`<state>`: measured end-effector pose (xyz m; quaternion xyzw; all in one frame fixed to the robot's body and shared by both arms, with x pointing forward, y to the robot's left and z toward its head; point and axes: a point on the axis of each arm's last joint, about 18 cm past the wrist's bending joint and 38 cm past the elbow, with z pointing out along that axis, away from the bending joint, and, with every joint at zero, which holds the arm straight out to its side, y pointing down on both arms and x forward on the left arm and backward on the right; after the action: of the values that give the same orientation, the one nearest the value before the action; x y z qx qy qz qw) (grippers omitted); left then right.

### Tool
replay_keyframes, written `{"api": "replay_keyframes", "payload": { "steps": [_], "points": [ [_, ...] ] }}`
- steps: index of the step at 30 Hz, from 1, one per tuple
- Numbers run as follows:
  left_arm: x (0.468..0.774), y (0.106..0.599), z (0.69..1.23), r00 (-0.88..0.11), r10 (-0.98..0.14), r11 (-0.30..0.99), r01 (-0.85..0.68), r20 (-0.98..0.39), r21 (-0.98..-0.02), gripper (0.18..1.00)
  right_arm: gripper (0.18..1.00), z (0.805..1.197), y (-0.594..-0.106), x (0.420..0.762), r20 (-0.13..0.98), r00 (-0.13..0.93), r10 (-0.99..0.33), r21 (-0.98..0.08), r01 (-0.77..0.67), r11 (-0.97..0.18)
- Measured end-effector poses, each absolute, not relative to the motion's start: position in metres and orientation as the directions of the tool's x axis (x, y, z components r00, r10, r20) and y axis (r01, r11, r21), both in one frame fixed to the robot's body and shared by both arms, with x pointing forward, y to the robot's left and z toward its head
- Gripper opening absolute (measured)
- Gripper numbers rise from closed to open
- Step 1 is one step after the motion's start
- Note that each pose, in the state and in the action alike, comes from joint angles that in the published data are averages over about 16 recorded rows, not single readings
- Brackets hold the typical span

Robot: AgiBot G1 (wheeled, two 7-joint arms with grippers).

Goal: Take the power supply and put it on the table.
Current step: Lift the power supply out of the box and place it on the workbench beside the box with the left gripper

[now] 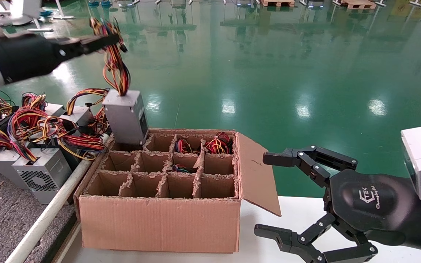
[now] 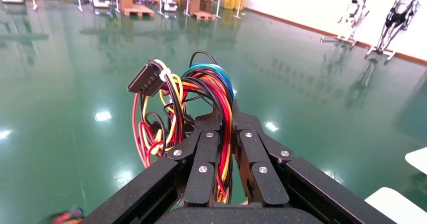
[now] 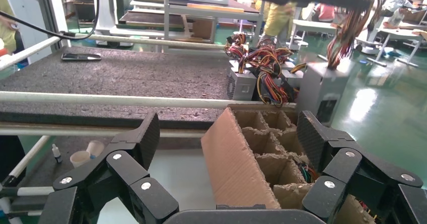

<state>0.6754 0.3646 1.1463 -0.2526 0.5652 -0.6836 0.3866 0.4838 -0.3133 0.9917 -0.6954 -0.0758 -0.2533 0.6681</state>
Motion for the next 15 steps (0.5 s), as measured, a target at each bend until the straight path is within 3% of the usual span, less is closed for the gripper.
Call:
{"api": "replay_keyframes", "payload": {
  "steps": [15],
  "points": [
    [0.624,0.416,1.227,-0.484,-0.867,-0.084,0.382,-0.122,-0.920,0.204,1.000,0.992,-0.313,0.484,0.454,0.860,-0.233,-0.891,0.444,-0.096]
  ]
}}
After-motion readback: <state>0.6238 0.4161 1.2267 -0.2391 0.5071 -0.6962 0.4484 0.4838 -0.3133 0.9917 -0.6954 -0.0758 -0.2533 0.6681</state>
